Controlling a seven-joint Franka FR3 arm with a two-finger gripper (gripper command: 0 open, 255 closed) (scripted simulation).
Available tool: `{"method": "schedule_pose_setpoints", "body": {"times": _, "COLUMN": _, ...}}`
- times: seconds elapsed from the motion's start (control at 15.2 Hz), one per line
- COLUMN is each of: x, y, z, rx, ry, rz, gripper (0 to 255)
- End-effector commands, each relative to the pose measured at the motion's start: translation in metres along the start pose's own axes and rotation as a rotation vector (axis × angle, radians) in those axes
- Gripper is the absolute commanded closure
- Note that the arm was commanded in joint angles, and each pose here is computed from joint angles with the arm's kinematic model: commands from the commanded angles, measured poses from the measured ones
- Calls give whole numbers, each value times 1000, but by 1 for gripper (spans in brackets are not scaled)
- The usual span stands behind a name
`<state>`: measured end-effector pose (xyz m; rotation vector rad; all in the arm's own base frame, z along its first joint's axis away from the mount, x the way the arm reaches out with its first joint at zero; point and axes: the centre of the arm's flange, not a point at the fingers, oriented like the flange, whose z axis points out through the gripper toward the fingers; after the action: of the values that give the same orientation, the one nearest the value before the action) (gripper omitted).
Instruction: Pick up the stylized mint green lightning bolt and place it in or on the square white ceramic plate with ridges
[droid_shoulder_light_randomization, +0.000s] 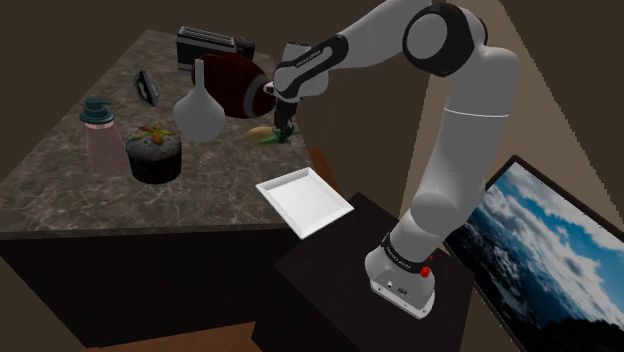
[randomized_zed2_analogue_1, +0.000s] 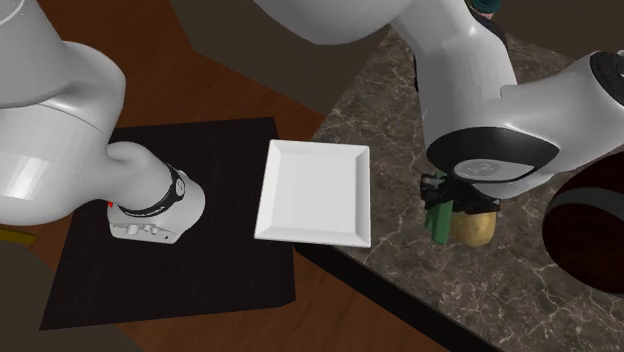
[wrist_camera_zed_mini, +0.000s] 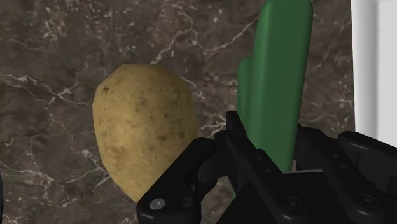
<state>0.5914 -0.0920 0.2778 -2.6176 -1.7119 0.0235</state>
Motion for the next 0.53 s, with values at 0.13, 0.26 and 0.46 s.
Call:
{"method": "schedule_pose_setpoints", "body": {"times": 0.13, "x": -1, "y": -15, "z": -11, "rx": 0, "ry": 0, "rz": 0, "gripper": 255}}
{"method": "schedule_pose_setpoints", "body": {"times": 0.26, "x": -2, "y": -41, "z": -11, "rx": 0, "ry": 0, "rz": 0, "gripper": 255}}
{"method": "schedule_pose_setpoints", "body": {"times": 0.46, "x": -4, "y": -81, "z": -10, "rx": 0, "ry": 0, "rz": 0, "gripper": 255}}
